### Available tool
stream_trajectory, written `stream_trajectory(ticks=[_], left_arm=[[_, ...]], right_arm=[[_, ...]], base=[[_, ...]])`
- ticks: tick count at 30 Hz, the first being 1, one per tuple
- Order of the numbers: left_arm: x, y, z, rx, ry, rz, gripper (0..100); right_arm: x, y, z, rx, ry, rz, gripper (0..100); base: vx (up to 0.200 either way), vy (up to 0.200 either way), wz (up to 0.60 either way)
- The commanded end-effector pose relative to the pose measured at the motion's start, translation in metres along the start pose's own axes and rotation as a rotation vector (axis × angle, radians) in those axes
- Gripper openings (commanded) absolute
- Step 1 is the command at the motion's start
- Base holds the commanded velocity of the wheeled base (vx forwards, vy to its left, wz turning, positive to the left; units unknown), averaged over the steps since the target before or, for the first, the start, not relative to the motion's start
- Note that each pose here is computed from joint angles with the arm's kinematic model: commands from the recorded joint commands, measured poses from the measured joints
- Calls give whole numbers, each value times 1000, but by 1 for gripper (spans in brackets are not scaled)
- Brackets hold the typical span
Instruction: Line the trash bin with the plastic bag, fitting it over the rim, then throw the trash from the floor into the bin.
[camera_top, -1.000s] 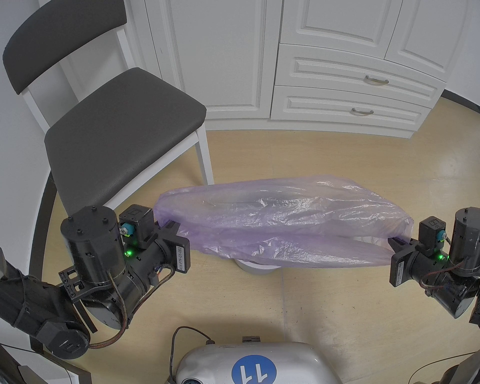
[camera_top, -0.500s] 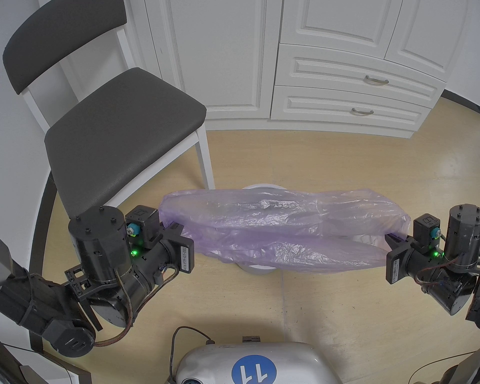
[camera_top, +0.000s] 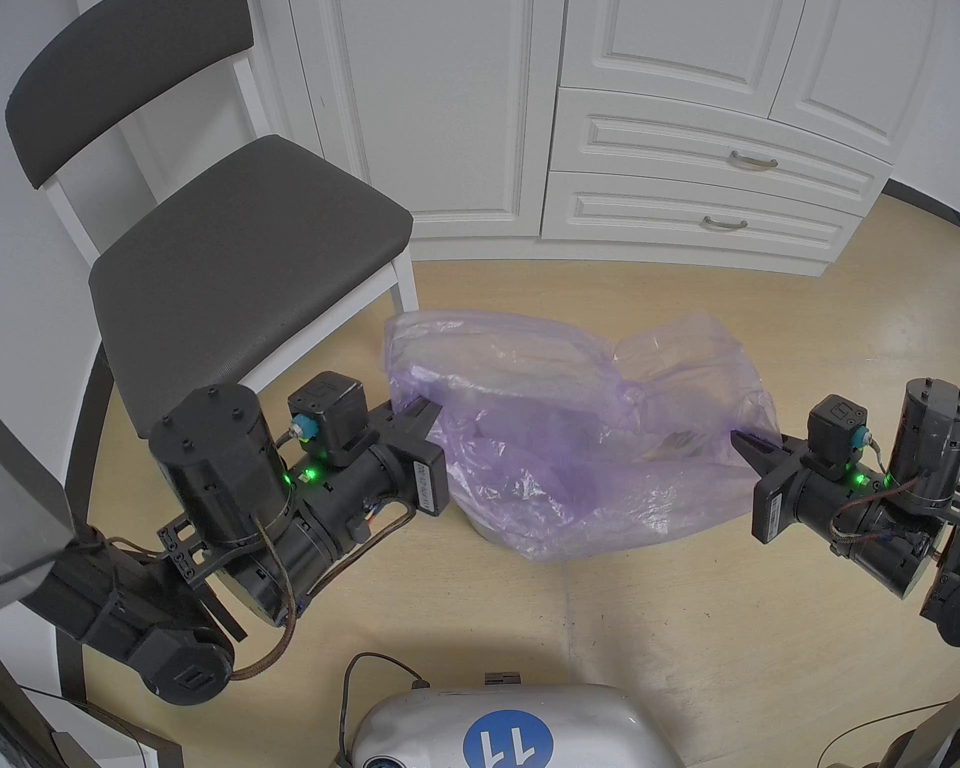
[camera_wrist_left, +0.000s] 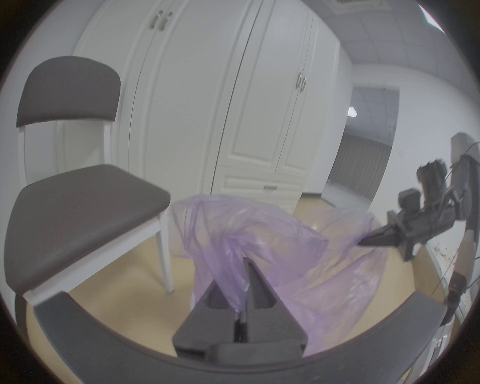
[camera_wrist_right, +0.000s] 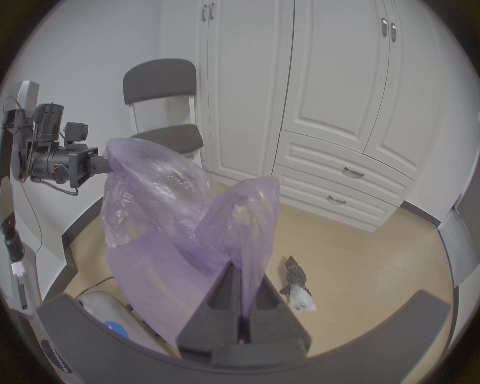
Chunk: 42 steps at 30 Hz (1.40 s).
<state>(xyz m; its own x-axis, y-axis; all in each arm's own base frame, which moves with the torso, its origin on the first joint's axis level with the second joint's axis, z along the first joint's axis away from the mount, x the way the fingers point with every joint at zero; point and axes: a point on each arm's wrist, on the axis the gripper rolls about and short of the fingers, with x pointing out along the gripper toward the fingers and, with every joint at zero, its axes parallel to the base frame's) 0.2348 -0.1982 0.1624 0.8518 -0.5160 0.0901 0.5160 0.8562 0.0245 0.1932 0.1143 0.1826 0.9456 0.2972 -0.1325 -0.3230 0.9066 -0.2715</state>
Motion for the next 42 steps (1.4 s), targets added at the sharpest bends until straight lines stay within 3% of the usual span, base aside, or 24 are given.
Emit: stream_trajectory(ticks=[1, 9, 28, 29, 33, 38, 42], left_arm=[[1, -26, -26, -16, -49, -103, 0], [4, -33, -41, -15, -5, -123, 0], [18, -39, -62, -61, 39, -128, 0], [24, -38, -68, -80, 46, -120, 0], [32, -35, -73, -96, 47, -106, 0], [48, -32, -80, -141, 38, -85, 0], [59, -32, -87, -192, 30, -79, 0]], right_arm=[[25, 12, -18, 5, -13, 20, 0], [55, 26, -28, 99, -103, 13, 0], [67, 37, -40, 137, -57, 55, 0], [71, 39, -41, 186, -45, 78, 0], [80, 40, -45, 238, -2, 110, 0], [106, 31, -52, 340, 48, 84, 0], [122, 21, -62, 371, 61, 59, 0]], base=[[0, 0, 0], [0, 0, 0], [0, 0, 0], [0, 0, 0], [0, 0, 0], [0, 0, 0], [0, 0, 0]])
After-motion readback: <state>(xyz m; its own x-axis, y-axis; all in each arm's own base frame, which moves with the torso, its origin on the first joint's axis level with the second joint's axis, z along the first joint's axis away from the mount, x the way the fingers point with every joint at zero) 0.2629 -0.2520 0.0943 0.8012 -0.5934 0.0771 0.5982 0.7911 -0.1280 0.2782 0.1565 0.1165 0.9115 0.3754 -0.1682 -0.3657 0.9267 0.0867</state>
